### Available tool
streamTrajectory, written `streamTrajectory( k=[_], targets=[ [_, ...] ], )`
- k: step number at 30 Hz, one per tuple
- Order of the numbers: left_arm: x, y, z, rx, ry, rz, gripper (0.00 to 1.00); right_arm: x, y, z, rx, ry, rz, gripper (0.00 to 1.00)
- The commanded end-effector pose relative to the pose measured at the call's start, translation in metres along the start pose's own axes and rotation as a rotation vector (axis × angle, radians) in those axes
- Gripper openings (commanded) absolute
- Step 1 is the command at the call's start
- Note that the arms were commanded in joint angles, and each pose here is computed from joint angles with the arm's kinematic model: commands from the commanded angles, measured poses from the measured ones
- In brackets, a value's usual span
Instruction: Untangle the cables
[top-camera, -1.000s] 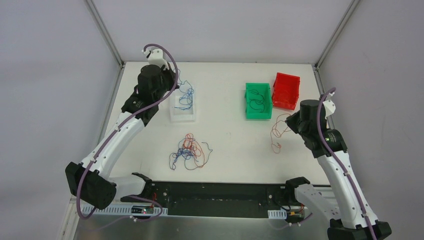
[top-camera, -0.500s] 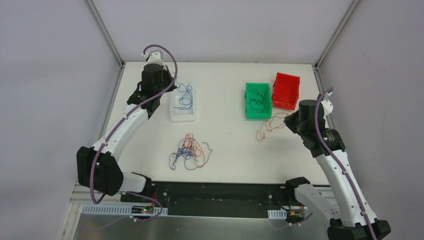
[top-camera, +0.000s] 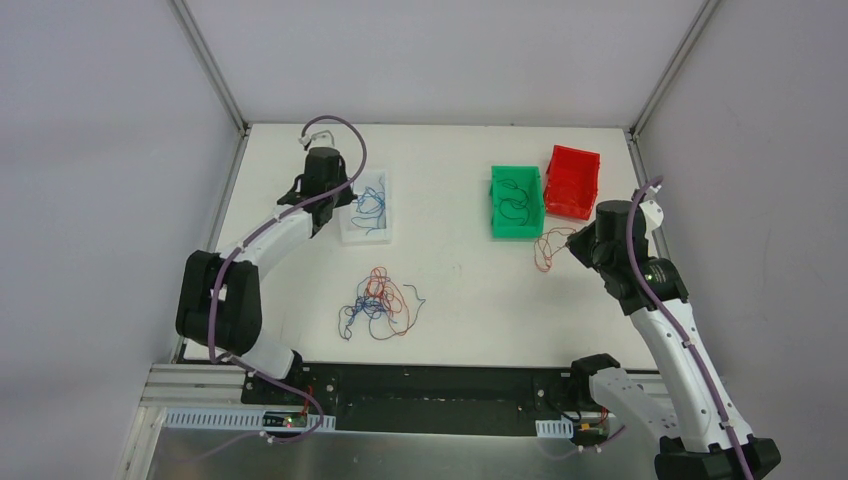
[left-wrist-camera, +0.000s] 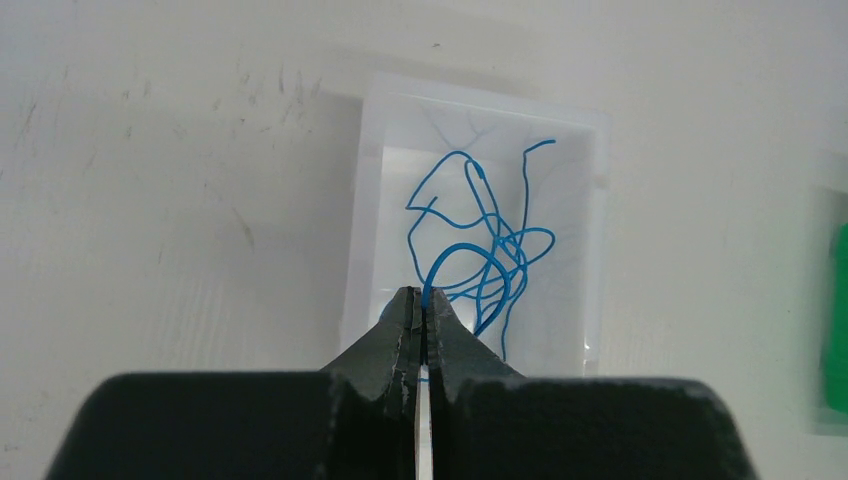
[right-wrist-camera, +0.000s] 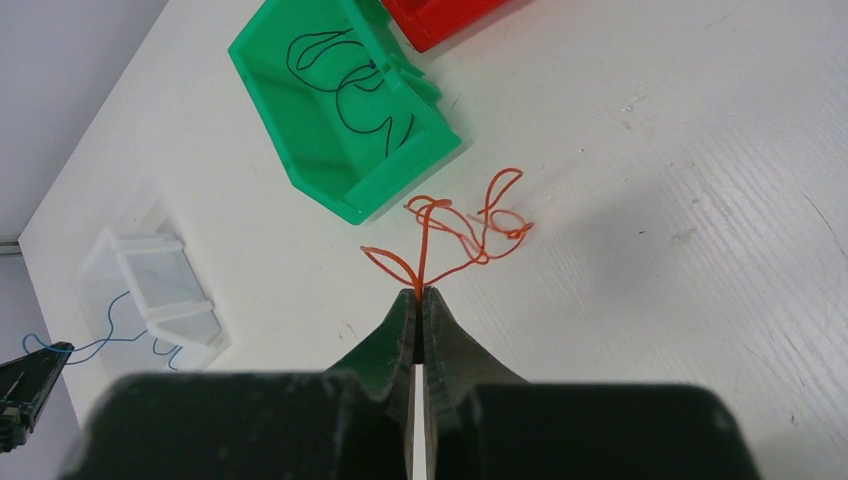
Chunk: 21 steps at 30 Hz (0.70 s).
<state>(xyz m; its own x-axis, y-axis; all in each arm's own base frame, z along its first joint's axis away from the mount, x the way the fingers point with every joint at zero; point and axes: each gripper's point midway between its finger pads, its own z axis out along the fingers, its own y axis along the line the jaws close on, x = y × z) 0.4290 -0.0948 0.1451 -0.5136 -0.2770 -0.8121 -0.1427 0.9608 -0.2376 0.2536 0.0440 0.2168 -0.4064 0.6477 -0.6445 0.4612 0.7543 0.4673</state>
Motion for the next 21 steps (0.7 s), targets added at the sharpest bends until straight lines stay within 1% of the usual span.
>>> streamTrajectory(
  k=[1,11,12,14,17,21],
  targets=[
    [-0.009,0.005,0.015,-0.031,-0.023,0.014,0.0,-0.002,0.002,0.0,-0.017,-0.013,0.004,0.0],
    [0.02,-0.011,0.053,0.031,0.096,0.023,0.0,0.002,0.0,0.005,-0.007,-0.002,-0.008,0.0],
    [0.02,-0.014,0.053,0.046,0.1,0.029,0.07,0.001,0.0,0.004,-0.006,-0.005,-0.011,0.0],
    [0.015,-0.02,0.048,0.078,0.099,0.041,0.29,-0.002,-0.001,0.004,0.001,-0.014,-0.024,0.0],
    [0.0,-0.025,0.033,0.103,0.074,0.037,0.45,-0.009,-0.003,0.006,0.037,-0.023,-0.057,0.0],
    [-0.017,-0.033,0.006,0.144,0.045,0.015,0.62,-0.02,0.0,0.012,0.091,-0.006,-0.097,0.0]
  ],
)
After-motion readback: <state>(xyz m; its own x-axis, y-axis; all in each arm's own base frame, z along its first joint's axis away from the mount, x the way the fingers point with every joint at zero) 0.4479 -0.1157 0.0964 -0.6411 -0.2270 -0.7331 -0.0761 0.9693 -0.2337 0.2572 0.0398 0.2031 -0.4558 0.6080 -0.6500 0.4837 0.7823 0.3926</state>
